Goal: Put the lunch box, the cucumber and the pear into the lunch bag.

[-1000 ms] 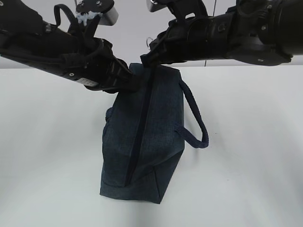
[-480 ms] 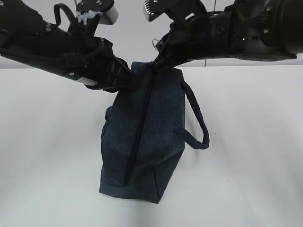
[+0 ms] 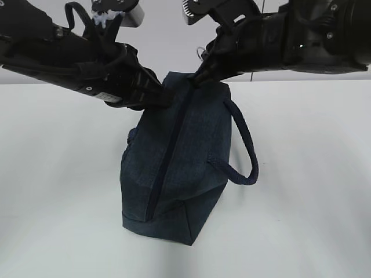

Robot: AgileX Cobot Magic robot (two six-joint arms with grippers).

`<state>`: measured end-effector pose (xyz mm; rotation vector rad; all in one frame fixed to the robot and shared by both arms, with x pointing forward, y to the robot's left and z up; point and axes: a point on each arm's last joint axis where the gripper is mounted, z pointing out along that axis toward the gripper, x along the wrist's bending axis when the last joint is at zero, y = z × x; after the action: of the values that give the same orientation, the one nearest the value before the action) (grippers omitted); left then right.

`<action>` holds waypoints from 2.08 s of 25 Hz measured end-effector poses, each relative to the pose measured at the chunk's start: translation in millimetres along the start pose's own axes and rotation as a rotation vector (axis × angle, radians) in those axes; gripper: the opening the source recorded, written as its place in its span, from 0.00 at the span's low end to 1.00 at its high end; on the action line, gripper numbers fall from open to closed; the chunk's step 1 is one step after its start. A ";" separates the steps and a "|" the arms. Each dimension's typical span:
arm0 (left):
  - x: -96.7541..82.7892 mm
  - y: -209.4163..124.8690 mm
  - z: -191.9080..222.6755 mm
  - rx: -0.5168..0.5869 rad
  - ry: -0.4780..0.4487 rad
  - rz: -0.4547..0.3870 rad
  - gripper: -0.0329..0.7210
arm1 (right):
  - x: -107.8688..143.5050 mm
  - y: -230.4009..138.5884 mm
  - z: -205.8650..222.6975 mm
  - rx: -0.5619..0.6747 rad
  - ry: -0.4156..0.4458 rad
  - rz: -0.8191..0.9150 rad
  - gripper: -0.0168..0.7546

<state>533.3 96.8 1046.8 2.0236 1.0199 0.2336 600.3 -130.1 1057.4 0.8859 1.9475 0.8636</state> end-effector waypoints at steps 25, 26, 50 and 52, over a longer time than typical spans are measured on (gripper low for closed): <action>-2.0 -3.9 -0.4 0.041 -0.021 0.014 0.05 | 31.6 3.3 -6.9 -0.091 0.411 0.318 0.02; -1.9 -4.5 -0.4 0.046 -0.023 0.015 0.05 | 35.0 1.4 -8.0 -0.072 0.447 0.323 0.02; 0.5 -12.4 2.1 0.134 -0.013 0.083 0.05 | 26.8 -19.4 -13.3 -0.030 0.291 0.225 0.02; 1.1 -12.6 4.1 0.138 -0.013 0.082 0.05 | 20.7 -17.4 -14.9 -0.046 0.234 0.183 0.02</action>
<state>528.8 99.1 1034.5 2.1912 0.9692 0.1985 574.0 -125.8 1041.8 0.9840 2.0572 1.1590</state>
